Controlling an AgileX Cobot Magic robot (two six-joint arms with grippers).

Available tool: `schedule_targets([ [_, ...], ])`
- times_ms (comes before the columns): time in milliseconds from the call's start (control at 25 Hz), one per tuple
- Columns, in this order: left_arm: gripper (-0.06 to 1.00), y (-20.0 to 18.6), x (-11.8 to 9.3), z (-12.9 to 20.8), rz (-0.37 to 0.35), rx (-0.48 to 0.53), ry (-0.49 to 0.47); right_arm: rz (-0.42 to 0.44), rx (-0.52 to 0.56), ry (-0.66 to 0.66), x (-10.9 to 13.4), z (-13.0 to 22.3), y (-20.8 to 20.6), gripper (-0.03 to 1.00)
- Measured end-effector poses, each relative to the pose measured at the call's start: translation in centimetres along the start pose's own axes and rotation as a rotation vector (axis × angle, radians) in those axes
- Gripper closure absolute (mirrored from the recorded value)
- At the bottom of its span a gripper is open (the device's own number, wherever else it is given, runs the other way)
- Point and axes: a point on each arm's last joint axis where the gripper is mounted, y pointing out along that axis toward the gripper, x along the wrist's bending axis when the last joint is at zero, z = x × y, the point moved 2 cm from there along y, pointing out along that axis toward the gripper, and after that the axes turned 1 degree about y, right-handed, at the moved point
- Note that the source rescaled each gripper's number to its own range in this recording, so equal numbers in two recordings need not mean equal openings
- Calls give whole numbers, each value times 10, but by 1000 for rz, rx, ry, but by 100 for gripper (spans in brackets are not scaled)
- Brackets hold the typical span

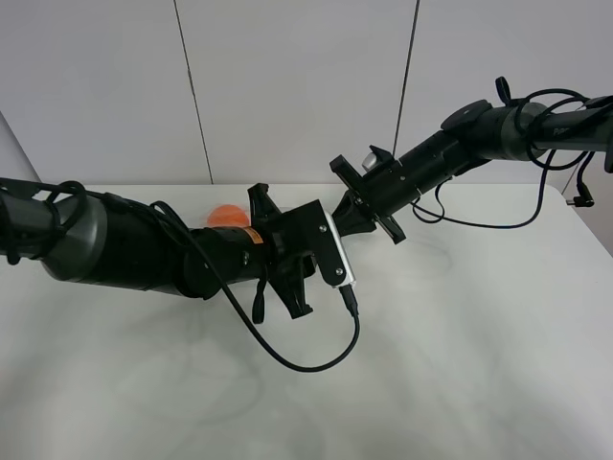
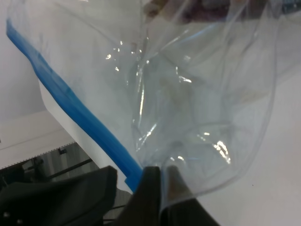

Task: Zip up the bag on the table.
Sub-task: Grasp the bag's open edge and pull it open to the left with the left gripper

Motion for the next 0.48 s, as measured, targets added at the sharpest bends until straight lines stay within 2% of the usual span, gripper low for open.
schedule_targets([
  [240,54,1,4,3,-7,7,-2,0,0,0,0,0,0,97],
  [480,54,7,11,20,-22,46,-41,0,0,3,0,0,0,97],
])
